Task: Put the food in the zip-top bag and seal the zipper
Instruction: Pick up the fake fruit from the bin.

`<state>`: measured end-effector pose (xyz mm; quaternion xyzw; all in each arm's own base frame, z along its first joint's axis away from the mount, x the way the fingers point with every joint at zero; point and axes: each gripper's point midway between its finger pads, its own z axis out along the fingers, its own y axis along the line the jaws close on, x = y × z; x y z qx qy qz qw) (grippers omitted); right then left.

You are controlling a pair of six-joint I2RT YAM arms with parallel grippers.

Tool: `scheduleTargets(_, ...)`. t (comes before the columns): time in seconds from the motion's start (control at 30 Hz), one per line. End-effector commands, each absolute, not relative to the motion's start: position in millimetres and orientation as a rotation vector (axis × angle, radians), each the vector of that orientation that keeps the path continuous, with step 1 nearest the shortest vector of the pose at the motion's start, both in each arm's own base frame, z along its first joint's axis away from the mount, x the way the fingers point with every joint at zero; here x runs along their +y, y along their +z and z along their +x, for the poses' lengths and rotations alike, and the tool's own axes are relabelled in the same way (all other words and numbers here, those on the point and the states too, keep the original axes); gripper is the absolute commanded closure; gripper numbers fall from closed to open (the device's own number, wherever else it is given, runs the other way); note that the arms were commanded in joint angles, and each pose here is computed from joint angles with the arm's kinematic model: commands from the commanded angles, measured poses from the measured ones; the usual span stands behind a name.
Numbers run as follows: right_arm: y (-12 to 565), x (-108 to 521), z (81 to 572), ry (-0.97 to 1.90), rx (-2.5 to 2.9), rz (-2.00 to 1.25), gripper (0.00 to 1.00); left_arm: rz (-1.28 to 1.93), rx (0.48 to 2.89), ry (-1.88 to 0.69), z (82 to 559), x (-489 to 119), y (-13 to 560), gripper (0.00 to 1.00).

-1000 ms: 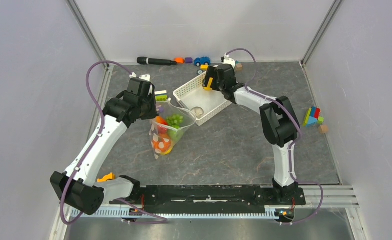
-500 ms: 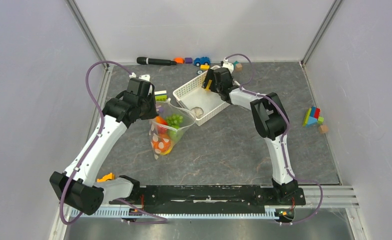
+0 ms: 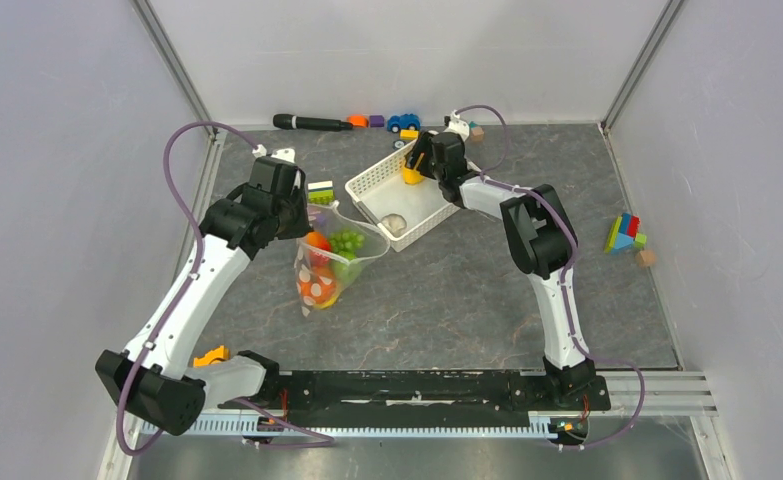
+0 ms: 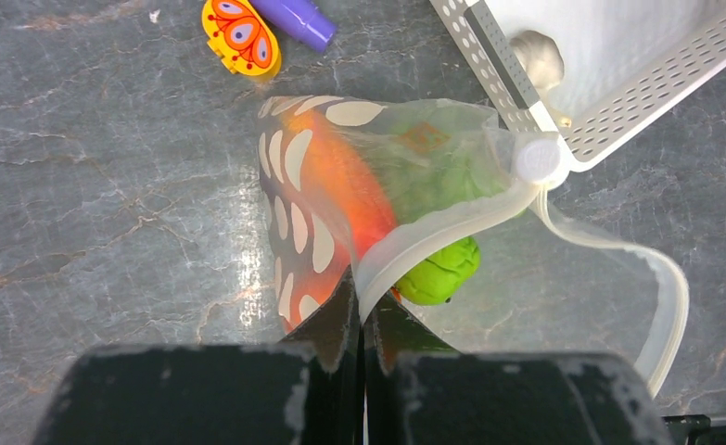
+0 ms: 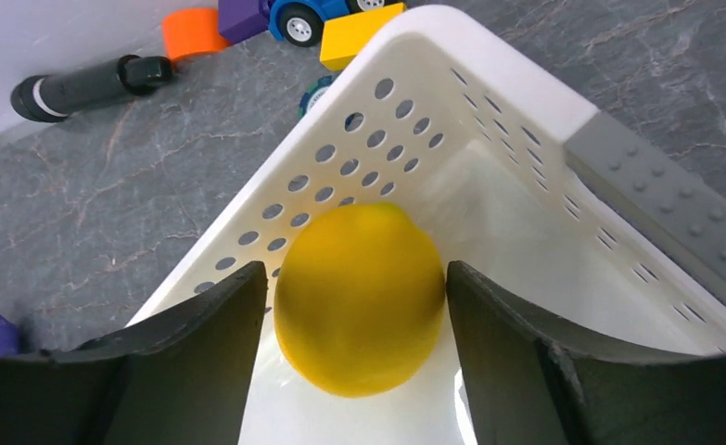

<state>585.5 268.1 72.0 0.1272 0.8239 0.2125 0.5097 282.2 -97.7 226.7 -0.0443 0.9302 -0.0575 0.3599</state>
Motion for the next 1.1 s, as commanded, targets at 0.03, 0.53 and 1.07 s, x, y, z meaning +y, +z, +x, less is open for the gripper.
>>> scheduleTargets(0.03,76,264,597,0.557,1.941,0.324,0.31,-0.180,2.288,-0.125,289,-85,251,0.98)
scheduleTargets(0.53,141,260,570,0.630,1.853,0.214,0.69,-0.225,2.259,-0.094,290,-74,257,0.98)
scheduleTargets(1.07,242,269,514,0.848,1.651,0.014,0.83,-0.373,2.147,-0.065,285,-55,293,0.98)
